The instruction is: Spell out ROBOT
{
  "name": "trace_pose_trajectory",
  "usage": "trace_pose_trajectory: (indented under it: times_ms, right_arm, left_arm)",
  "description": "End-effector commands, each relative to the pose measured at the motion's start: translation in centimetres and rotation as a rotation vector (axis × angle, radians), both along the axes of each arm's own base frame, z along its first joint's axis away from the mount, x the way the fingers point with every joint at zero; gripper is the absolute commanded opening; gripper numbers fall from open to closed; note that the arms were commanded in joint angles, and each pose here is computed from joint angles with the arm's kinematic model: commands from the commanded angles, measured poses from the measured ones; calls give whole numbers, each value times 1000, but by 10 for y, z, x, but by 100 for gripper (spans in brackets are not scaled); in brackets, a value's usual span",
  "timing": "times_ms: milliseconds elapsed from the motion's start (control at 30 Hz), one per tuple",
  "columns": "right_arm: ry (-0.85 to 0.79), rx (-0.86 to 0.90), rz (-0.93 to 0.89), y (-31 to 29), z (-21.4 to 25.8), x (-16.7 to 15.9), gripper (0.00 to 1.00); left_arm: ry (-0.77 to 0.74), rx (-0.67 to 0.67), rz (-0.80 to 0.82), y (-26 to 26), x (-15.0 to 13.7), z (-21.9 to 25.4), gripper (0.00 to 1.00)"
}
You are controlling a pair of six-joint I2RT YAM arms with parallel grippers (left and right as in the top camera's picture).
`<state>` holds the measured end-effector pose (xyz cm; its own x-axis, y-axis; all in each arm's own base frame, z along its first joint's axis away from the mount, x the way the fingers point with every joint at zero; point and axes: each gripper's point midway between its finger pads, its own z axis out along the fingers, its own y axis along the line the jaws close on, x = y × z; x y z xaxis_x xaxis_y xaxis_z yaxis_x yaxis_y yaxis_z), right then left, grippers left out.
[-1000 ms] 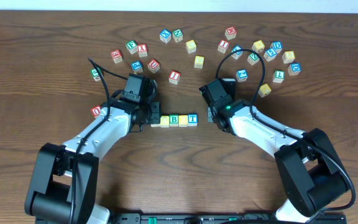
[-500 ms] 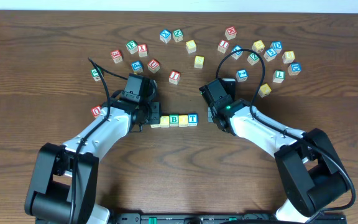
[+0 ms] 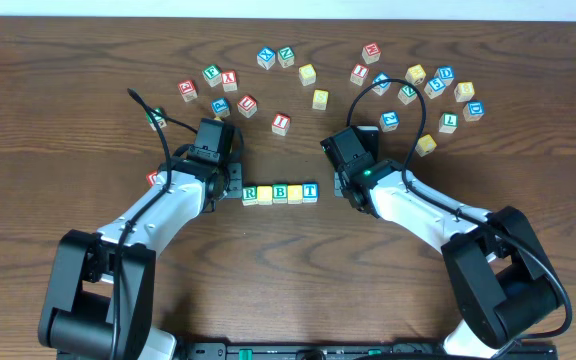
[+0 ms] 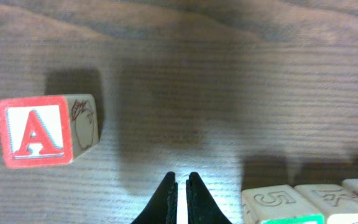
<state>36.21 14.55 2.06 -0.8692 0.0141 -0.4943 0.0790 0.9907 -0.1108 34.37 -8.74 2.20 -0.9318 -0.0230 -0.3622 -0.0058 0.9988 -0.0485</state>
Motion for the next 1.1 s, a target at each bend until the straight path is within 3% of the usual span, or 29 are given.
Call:
trace_pose_trajectory:
  times_ms: [0, 533, 1067]
  right_arm:
    - [9, -19, 4, -4, -4, -2, 1]
    - [10, -19, 4, -4, -4, -2, 1]
    - [9, -19, 4, -4, -4, -2, 1]
  left_arm:
    - [28, 5, 18, 2, -5, -5, 7]
    - [58, -130, -55, -24, -10, -4, 7]
    - [81, -125, -53, -22, -16, -6, 8]
